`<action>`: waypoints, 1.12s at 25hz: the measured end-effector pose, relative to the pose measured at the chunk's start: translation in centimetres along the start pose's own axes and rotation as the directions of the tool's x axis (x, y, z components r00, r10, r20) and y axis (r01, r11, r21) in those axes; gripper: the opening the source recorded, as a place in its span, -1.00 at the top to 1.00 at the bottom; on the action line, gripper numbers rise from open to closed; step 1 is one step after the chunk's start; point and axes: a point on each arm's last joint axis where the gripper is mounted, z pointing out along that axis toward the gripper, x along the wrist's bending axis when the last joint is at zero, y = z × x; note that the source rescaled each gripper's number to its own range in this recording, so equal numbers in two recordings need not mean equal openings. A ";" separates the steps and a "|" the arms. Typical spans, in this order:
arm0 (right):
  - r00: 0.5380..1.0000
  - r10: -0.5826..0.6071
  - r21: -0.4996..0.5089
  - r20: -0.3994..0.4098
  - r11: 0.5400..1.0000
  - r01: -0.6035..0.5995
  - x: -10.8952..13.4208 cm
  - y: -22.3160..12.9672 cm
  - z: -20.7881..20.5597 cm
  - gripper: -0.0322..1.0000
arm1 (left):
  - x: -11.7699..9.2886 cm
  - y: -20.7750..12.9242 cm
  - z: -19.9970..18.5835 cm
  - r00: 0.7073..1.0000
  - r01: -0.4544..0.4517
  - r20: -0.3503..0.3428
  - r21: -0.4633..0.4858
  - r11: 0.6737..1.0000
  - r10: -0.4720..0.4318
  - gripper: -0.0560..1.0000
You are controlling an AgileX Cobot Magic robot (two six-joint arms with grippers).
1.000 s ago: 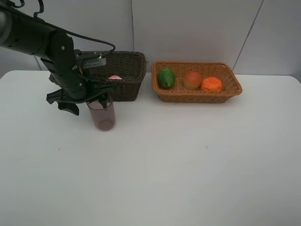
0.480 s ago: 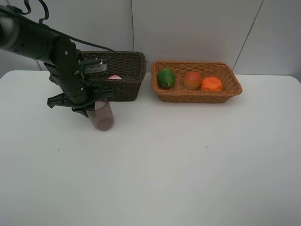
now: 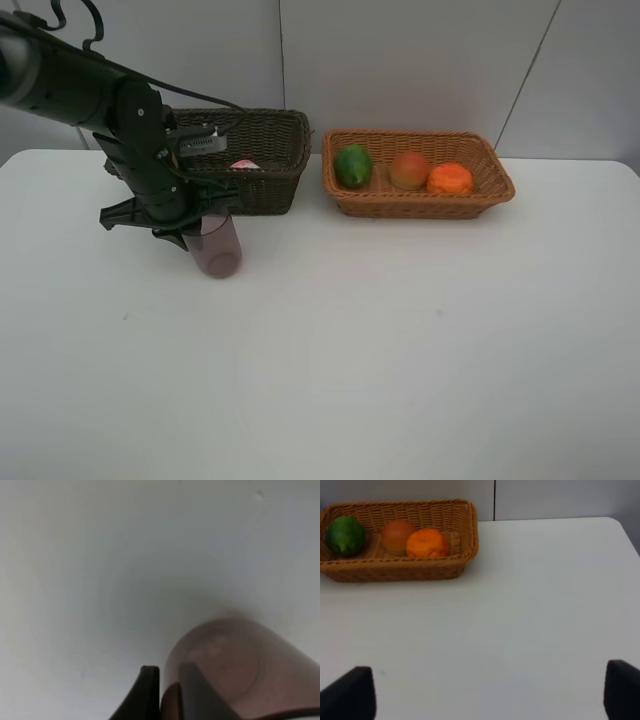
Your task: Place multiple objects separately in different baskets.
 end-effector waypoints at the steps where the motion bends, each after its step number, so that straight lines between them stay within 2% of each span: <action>1: 1.000 0.000 0.000 0.000 1.000 0.000 0.0 0.0 0.0 -0.97 | 0.0 0.0 0.0 1.000 0.000 0.000 0.000 1.000 0.000 0.89; 9: 1.000 0.000 0.000 0.000 1.000 0.000 0.0 0.0 0.0 -0.97 | 0.2 -0.2 -0.7 1.000 0.003 -0.018 0.022 1.000 -0.003 0.89; 17: 1.000 0.000 0.000 0.000 1.000 0.000 0.0 0.0 0.0 -0.97 | 0.3 0.3 -5.5 1.000 0.010 0.001 -0.021 1.000 -0.010 0.89; 23: 1.000 0.000 0.000 0.000 1.000 0.000 0.0 0.0 0.0 -0.97 | 0.1 1.0 -9.6 0.999 0.007 0.054 -0.115 0.993 -0.001 0.89; 28: 1.000 0.000 0.000 0.000 1.000 0.000 0.0 0.0 0.0 -0.97 | -0.9 3.9 -13.1 0.995 -0.071 0.047 -0.250 0.966 0.086 0.89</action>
